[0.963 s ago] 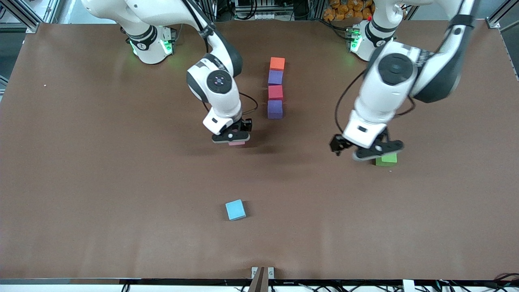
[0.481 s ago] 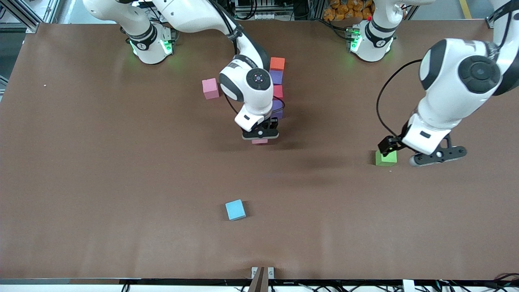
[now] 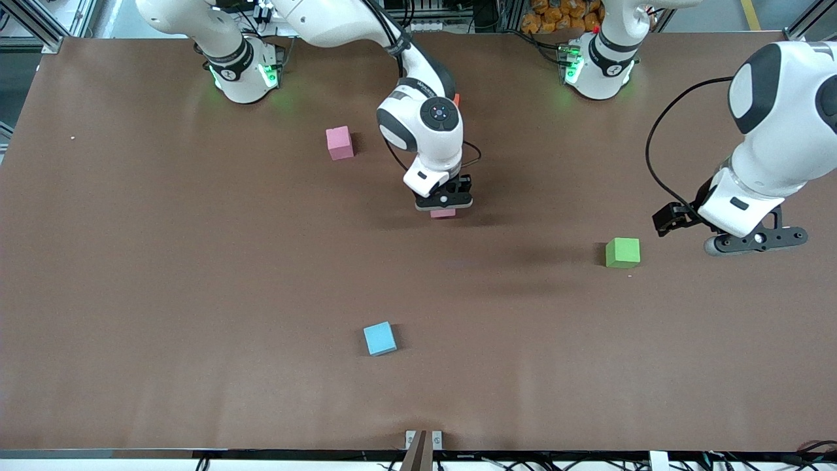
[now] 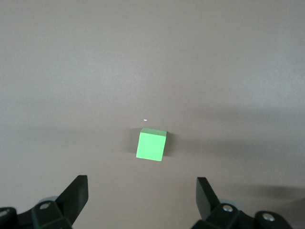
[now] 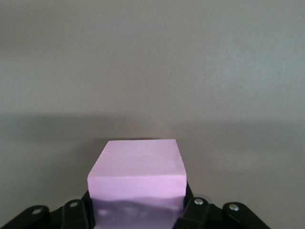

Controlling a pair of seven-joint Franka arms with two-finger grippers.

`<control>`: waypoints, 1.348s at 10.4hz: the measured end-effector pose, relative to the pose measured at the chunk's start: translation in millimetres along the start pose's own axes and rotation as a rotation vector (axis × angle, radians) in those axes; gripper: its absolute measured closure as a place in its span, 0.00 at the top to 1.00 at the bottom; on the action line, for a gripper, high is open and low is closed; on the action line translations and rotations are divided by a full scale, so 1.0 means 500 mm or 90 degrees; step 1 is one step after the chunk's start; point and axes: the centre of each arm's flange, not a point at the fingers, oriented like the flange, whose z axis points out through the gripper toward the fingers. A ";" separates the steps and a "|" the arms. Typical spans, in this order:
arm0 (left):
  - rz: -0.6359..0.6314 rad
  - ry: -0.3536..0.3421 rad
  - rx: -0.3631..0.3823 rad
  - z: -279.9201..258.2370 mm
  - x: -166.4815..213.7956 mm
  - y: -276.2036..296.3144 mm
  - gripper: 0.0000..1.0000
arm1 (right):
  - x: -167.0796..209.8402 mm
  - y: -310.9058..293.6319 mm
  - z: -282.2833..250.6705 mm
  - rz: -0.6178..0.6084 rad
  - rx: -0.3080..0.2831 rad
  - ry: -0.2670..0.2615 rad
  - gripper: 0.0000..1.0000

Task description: Arrange blocks into number 1

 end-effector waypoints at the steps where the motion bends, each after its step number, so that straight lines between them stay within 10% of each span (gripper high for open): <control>1: 0.004 -0.002 0.000 0.000 -0.001 0.001 1.00 | -0.005 -0.002 0.008 -0.001 -0.003 -0.002 0.65; 7: 0.010 -0.013 0.002 0.003 -0.005 0.005 1.00 | -0.031 -0.016 0.033 -0.011 -0.011 -0.009 0.66; 10: 0.026 -0.018 0.002 0.005 -0.008 0.006 1.00 | -0.032 -0.019 0.031 0.019 -0.011 -0.008 1.00; 14: 0.031 -0.020 -0.007 0.004 -0.010 0.021 1.00 | 0.065 0.087 -0.084 0.100 0.013 0.010 1.00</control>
